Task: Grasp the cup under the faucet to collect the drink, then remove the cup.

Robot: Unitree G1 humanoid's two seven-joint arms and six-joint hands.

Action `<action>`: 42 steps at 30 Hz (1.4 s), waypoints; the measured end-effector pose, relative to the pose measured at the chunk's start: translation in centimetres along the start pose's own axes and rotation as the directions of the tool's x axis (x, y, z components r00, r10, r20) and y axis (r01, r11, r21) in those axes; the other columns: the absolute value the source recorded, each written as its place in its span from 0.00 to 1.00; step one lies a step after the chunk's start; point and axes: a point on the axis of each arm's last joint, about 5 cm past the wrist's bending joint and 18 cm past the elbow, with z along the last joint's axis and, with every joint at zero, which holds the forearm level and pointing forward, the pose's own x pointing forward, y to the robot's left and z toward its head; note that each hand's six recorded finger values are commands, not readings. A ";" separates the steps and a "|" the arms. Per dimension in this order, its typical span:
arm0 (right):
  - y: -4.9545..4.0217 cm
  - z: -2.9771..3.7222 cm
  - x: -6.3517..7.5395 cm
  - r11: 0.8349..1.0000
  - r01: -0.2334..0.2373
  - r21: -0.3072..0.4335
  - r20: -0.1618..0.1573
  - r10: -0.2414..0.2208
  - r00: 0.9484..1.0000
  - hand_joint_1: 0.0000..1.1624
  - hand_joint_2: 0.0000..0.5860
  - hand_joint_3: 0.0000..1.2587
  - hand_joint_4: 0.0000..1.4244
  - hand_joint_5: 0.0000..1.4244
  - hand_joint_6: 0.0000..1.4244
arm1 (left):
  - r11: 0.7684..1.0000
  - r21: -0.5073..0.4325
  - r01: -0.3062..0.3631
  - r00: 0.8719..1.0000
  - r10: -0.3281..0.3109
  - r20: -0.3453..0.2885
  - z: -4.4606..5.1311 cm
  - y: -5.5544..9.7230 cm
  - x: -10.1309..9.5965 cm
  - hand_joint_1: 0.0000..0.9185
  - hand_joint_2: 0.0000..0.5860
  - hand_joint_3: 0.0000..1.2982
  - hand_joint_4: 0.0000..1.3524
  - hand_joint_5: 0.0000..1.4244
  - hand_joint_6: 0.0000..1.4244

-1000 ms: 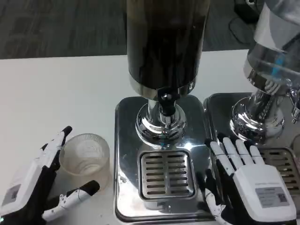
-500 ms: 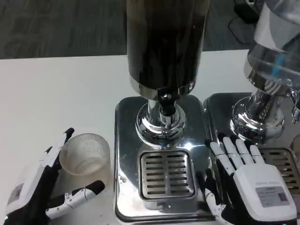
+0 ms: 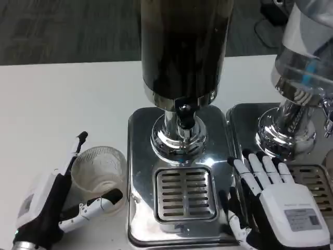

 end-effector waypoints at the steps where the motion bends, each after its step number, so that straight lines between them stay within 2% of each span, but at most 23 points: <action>1: 0.00 0.00 0.0 1.000 0.000 0.000 0.000 0.000 1.000 0.29 0.95 0.09 0.00 0.00 0.00 | 1.000 -0.001 -0.002 1.000 0.002 0.000 0.00 0.0 0.0 0.28 0.10 0.06 0.03 0.20 0.14; 8: 0.01 0.04 0.0 1.000 -0.004 0.006 -0.003 0.004 1.000 0.29 0.95 0.09 0.00 0.00 0.00 | 1.000 -0.003 -0.009 1.000 0.009 0.013 0.11 -0.2 0.2 0.38 0.14 0.08 0.05 0.23 0.16; 14: 0.04 0.11 0.0 1.000 -0.008 0.009 -0.002 0.008 1.000 0.28 0.94 0.10 0.00 0.00 0.00 | 1.000 0.007 -0.023 1.000 0.023 0.020 0.13 -0.3 0.1 0.50 0.22 0.15 0.17 0.31 0.24; 19: 0.05 0.19 0.1 1.000 -0.011 0.015 -0.003 0.012 1.000 0.28 0.94 0.10 0.00 0.00 0.00 | 0.998 0.016 -0.053 0.998 0.052 0.032 0.15 -0.4 0.1 0.51 0.24 0.21 0.23 0.36 0.30; 28: 0.05 0.23 0.1 1.000 -0.014 0.022 -0.005 0.014 1.000 0.27 0.93 0.10 0.00 0.00 0.00 | 0.995 0.048 -0.091 0.995 0.088 0.055 0.14 -0.7 -0.2 0.51 0.24 0.23 0.25 0.38 0.30; 42: -0.03 0.21 0.3 1.000 -0.007 0.021 -0.001 0.007 1.000 0.27 0.93 0.10 0.00 0.00 0.00 | 0.982 0.105 -0.160 0.982 0.148 0.116 0.23 -1.1 -0.4 0.53 0.27 0.26 0.27 0.41 0.32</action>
